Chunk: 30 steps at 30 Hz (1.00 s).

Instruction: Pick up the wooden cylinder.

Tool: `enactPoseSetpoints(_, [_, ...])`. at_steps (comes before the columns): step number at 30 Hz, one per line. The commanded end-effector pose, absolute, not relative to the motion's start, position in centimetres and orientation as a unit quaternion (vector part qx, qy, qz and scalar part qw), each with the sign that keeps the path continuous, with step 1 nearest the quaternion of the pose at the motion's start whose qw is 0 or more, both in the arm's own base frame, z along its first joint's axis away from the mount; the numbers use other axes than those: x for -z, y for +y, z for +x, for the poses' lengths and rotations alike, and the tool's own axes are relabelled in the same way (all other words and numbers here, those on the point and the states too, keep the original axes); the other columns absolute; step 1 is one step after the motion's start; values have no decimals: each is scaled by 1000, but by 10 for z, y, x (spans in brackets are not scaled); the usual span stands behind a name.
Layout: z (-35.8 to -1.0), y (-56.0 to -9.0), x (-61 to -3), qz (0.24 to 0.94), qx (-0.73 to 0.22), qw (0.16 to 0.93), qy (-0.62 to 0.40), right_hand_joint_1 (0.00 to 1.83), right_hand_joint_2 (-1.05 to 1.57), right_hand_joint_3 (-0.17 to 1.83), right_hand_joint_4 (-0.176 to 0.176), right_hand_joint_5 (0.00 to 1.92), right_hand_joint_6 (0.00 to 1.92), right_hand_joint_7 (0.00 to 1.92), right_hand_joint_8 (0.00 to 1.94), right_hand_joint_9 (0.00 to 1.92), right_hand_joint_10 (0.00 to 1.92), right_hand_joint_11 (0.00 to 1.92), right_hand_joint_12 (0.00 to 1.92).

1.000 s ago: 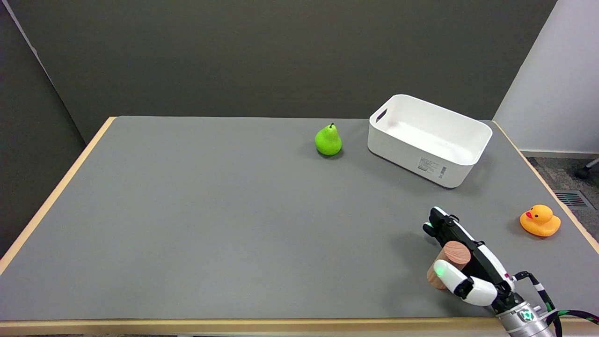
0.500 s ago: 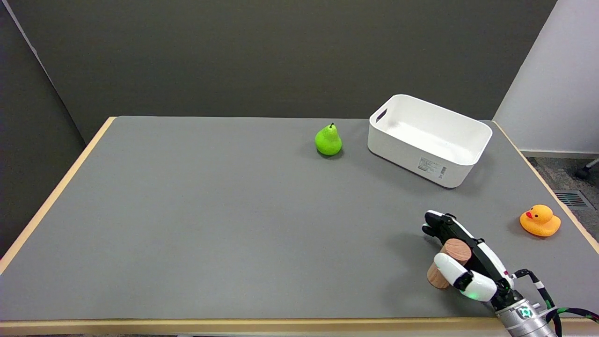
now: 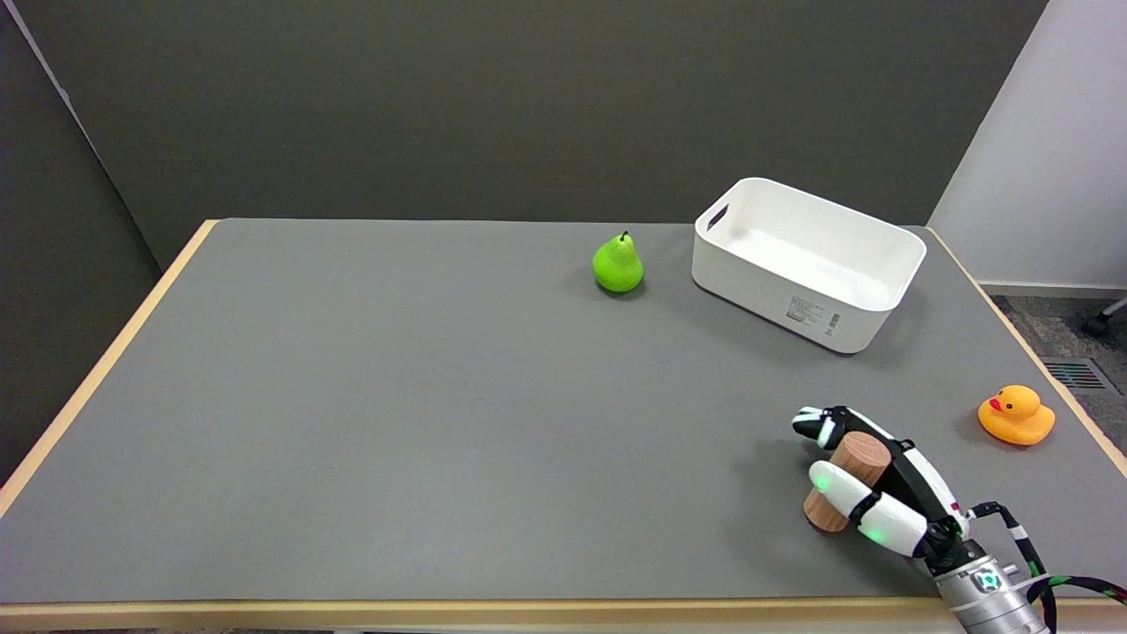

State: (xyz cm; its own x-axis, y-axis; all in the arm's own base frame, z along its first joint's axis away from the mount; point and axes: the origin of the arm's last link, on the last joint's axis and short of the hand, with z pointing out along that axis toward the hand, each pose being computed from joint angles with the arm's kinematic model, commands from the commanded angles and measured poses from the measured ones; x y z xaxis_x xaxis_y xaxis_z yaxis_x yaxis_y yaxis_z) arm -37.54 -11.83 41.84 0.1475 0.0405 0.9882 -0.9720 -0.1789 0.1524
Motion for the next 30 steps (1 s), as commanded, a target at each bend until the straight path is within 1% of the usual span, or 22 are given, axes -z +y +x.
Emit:
enactPoseSetpoints(1, [-372,-125,-421,573,-517,508,-382,1133,1241,241,-174,397,1709,730,1542,512,1246,181,1848])
enactPoseSetpoints(3, [-371,-125,-422,572,-520,514,-371,1144,1271,167,-176,421,1611,732,1616,587,1282,25,1918])
enactPoseSetpoints(5, [-370,-125,-423,572,-521,520,-361,1125,1284,194,-176,535,1462,589,1927,734,1713,-1,1921])
enactPoseSetpoints(7, [-368,-124,-423,572,-523,525,-352,1122,1279,206,-176,545,1453,578,1939,741,1809,-1,1921])
enactPoseSetpoints(8, [-368,-124,-424,571,-525,528,-348,1069,1200,324,-145,587,1510,549,1941,734,1864,-1,1921])
enactPoseSetpoints(9, [-367,-125,-424,569,-527,529,-343,990,1083,498,-100,645,1598,508,1941,721,1915,-1,1921])
enactPoseSetpoints(11, [-366,-125,-424,567,-530,534,-335,959,1032,578,-35,672,1608,483,1941,703,1921,19,1921])
enactPoseSetpoints(12, [-366,-125,-424,567,-530,536,-332,938,981,699,-1,681,1662,501,1941,720,1921,135,1921])
enactPoseSetpoints(13, [-366,-125,-424,568,-530,536,-330,913,917,860,36,692,1738,531,1941,747,1921,295,1921])
enactPoseSetpoints(14, [-365,-126,-423,569,-529,536,-330,894,895,937,49,687,1793,562,1941,796,1921,403,1921])
enactPoseSetpoints(15, [-366,-127,-423,570,-527,536,-331,878,900,964,47,674,1835,595,1941,860,1921,481,1921])
enactPoseSetpoints(18, [-365,-129,-422,573,-525,534,-332,840,932,985,32,632,1921,711,1941,1104,1921,795,1921])
enactPoseSetpoints(24, [-364,-133,-423,575,-525,534,-329,843,932,986,26,633,1921,822,1941,1178,1921,902,1921])
enactPoseSetpoints(30, [-362,-138,-425,573,-532,533,-322,846,926,995,26,637,1921,847,1941,1193,1921,949,1921])
